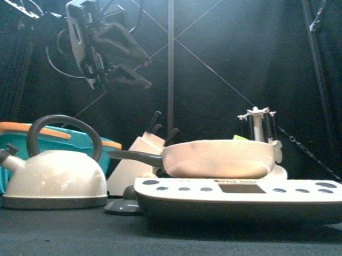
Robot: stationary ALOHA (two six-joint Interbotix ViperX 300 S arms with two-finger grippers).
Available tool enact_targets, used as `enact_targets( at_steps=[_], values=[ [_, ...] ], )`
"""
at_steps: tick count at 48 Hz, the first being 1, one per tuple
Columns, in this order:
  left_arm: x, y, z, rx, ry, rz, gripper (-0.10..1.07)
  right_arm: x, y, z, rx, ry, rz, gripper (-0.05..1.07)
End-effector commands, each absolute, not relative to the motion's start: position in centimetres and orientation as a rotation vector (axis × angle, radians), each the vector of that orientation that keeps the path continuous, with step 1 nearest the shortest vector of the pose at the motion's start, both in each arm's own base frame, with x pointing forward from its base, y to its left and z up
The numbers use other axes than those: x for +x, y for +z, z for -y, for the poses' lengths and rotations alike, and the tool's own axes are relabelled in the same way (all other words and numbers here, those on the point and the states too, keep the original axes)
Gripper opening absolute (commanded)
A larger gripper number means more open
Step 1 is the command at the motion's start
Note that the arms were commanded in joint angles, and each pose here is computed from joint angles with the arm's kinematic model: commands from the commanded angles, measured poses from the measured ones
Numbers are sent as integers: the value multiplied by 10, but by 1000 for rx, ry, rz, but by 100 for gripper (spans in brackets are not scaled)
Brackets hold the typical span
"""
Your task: Grab pot lid
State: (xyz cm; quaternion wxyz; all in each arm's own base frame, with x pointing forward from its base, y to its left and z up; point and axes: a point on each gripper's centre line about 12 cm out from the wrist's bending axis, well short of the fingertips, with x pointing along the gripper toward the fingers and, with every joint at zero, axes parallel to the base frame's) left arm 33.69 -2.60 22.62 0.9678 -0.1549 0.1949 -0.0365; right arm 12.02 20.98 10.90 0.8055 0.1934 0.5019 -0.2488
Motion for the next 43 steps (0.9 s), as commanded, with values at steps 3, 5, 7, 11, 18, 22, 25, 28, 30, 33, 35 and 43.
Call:
enact_targets(
  at_steps=[3,5,7,11,18,22,25,28,30,33,35,43],
  values=[
    [338,234,26,-332,-77,-364,83,122,116,-211,438,-515,-1071,63],
    [338,234,26,-332,-76,-364,83,122,116,-211,438,-517,-1069,61],
    [338,234,26,-332,-76,-364,83,122,118,-211,439,-516,-1067,58],
    [338,235,26,-332,-75,-362,83,125,124,-210,456,-507,-1060,56],
    [338,234,25,-333,-73,-363,83,131,140,-210,478,-458,-1038,56],
    [338,234,26,-334,-75,-362,83,134,147,-206,474,-445,-1015,56],
    [338,233,26,-334,-75,-366,83,136,150,-204,474,-443,-1002,56],
    [337,232,26,-334,-75,-369,83,139,153,-204,475,-435,-990,56],
    [337,232,26,-337,-75,-369,83,141,156,-205,477,-421,-977,56],
    [337,231,27,-337,-76,-372,83,145,161,-206,477,-398,-955,56],
    [336,230,27,-343,-73,-374,83,148,164,-207,476,-382,-938,56],
    [334,229,26,-371,-62,-374,83,156,178,-205,479,-328,-875,56]
  ],
)
